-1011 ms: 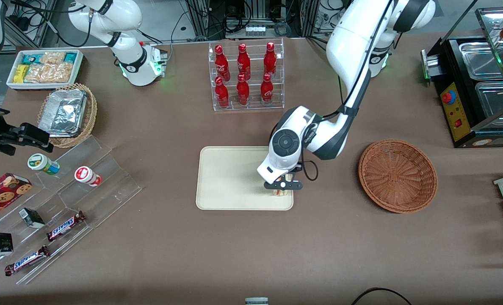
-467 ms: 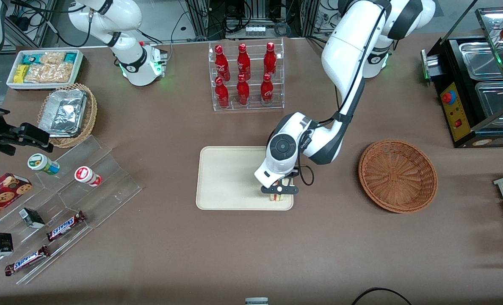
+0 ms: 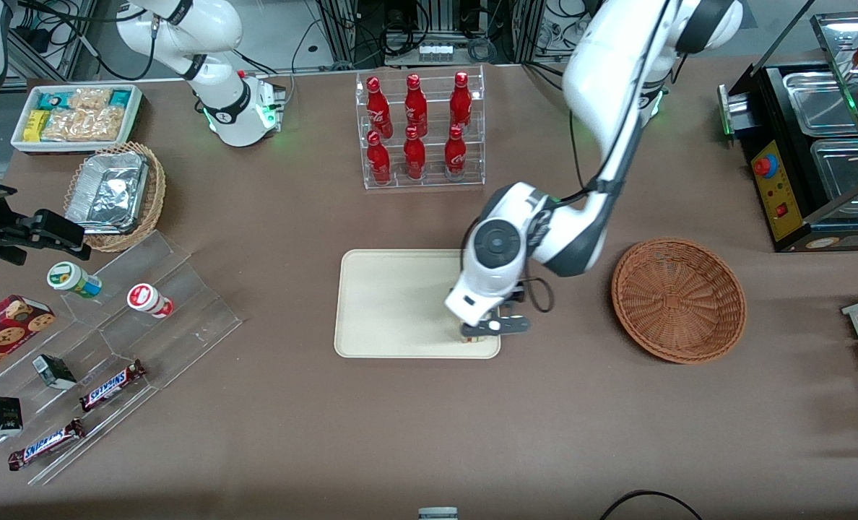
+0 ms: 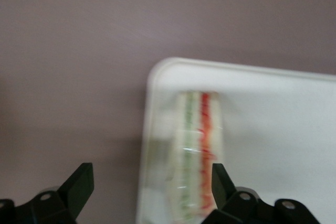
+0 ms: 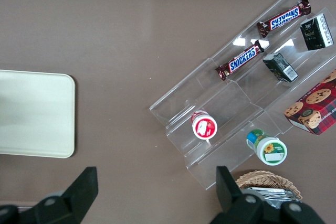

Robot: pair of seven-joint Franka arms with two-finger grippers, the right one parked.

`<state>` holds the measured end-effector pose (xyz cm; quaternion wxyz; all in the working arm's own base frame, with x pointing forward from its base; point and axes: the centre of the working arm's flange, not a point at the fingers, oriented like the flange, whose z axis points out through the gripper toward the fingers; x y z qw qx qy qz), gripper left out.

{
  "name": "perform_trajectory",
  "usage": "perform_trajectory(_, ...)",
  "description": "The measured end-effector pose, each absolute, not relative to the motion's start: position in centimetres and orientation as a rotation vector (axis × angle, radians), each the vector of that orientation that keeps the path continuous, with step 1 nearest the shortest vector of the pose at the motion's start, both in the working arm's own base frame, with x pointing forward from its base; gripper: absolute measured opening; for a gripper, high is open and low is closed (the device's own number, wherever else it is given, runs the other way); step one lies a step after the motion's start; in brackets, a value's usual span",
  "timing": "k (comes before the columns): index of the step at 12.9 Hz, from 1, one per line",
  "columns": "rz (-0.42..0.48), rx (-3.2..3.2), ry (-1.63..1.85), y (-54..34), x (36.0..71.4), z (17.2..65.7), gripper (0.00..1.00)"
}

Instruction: Place sandwich from basket to tray

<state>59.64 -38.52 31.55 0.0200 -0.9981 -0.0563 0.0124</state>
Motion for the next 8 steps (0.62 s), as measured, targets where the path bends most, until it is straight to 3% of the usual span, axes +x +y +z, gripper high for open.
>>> perform_trajectory(4, 0.007, -3.109, -0.208, -24.1, 63.3, 42.8, 1.00)
perform_trajectory(8, -0.015, -3.136, -0.294, -12.2, 60.5, 49.3, 1.00)
